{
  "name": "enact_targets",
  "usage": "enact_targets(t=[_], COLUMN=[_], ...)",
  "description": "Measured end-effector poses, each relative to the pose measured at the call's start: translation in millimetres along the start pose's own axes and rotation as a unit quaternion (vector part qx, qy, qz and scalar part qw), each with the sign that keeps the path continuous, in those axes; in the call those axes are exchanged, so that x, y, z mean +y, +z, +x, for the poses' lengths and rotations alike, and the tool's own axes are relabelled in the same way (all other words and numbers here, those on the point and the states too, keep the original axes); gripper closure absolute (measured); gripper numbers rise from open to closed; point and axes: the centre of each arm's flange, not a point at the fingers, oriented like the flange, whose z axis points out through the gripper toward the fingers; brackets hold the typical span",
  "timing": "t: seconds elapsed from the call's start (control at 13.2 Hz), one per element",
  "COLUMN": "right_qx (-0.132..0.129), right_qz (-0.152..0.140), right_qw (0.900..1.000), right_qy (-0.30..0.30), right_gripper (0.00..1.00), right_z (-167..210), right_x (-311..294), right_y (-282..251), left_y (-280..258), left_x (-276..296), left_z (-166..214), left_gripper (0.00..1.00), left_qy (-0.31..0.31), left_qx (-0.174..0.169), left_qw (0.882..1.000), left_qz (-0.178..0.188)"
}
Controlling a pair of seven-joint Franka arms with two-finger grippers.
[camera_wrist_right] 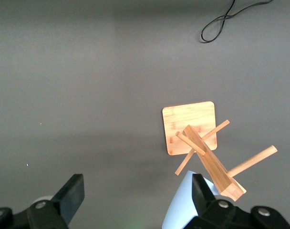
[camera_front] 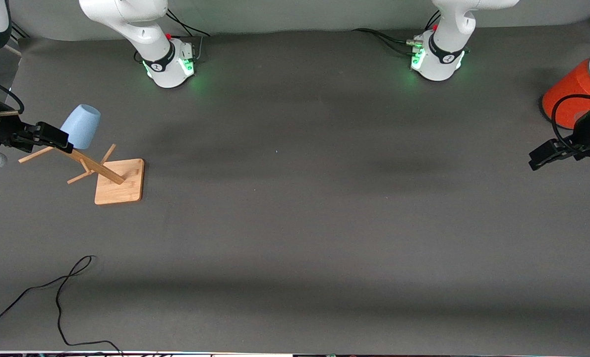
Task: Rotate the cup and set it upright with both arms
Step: 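Reach the right gripper to the blue cup on the wooden stand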
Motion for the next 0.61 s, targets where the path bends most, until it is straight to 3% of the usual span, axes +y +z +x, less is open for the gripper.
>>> enact_targets(t=[0.61], right_qx=[-0.002], right_qz=[0.000], right_qw=[1.000], right_qy=[-0.001], right_gripper=[0.00], right_z=[-2.8], right_x=[0.1], right_y=[-1.3], left_y=[-3.2], left_x=[3.3], left_z=[-2.2], left_gripper=[0.00], left_qy=[0.003], left_qx=[-0.006], left_qw=[1.000], left_qz=[0.001])
